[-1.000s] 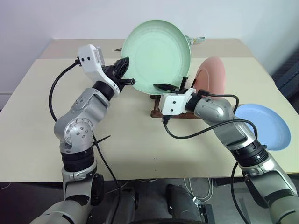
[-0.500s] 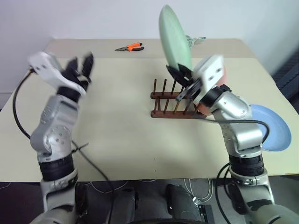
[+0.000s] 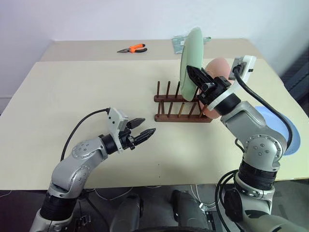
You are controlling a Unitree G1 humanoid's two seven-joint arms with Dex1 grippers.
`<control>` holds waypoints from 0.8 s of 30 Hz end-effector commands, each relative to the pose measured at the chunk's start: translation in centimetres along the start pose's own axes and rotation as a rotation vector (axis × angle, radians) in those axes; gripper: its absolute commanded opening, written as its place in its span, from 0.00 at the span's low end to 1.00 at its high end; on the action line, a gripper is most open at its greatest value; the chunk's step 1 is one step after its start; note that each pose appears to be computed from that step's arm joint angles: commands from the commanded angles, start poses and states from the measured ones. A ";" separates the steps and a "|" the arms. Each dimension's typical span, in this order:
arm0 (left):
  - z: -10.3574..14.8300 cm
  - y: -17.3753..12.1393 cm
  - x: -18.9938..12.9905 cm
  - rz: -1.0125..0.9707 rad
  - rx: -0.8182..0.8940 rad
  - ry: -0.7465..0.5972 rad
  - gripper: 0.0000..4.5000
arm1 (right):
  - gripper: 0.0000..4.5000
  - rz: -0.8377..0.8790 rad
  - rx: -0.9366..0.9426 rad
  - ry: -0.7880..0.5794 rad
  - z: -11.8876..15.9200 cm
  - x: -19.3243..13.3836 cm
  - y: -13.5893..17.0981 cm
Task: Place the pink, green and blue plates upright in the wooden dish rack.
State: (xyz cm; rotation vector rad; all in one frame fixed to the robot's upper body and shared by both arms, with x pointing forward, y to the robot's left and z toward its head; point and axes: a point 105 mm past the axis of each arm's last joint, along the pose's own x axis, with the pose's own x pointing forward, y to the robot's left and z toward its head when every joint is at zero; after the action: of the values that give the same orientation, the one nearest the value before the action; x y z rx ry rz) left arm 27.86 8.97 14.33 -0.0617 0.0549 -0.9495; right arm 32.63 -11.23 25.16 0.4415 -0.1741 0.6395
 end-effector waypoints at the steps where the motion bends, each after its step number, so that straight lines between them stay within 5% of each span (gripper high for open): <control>1: 0.7 -0.7 0.1 -0.024 0.024 -0.019 0.68 | 0.08 -0.001 0.020 -0.007 0.3 -0.2 -0.2; 4: 0.7 -0.7 0.2 -0.027 0.023 -0.018 0.68 | 0.33 -0.003 -0.023 -0.010 0.6 -0.1 -0.2; 8: 0.7 -0.8 0.3 -0.034 0.019 -0.016 0.68 | 0.74 0.032 -0.320 -0.051 2.8 -0.1 0.8; 13: 0.3 -1.0 0.8 -0.060 0.023 0.000 0.68 | 0.74 0.081 -0.638 -0.117 7.3 -1.9 1.5; 17: -0.2 -1.1 1.2 -0.085 0.039 0.023 0.68 | 0.74 -0.051 -0.685 -0.094 9.6 -4.8 -1.9; 19: -0.7 -1.2 1.6 -0.109 0.054 0.047 0.68 | 0.74 -0.256 -0.736 0.013 9.6 -9.0 -6.7; 24: -1.2 -1.4 2.1 -0.148 0.073 0.068 0.68 | 0.74 -0.419 -0.717 0.253 5.4 -14.9 -10.9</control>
State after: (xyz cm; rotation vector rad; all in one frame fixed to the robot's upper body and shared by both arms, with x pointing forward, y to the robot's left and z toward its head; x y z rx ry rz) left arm 28.08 7.02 12.20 0.0104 0.1343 -1.0634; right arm 28.09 -29.49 21.23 -0.2394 -0.0306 0.1812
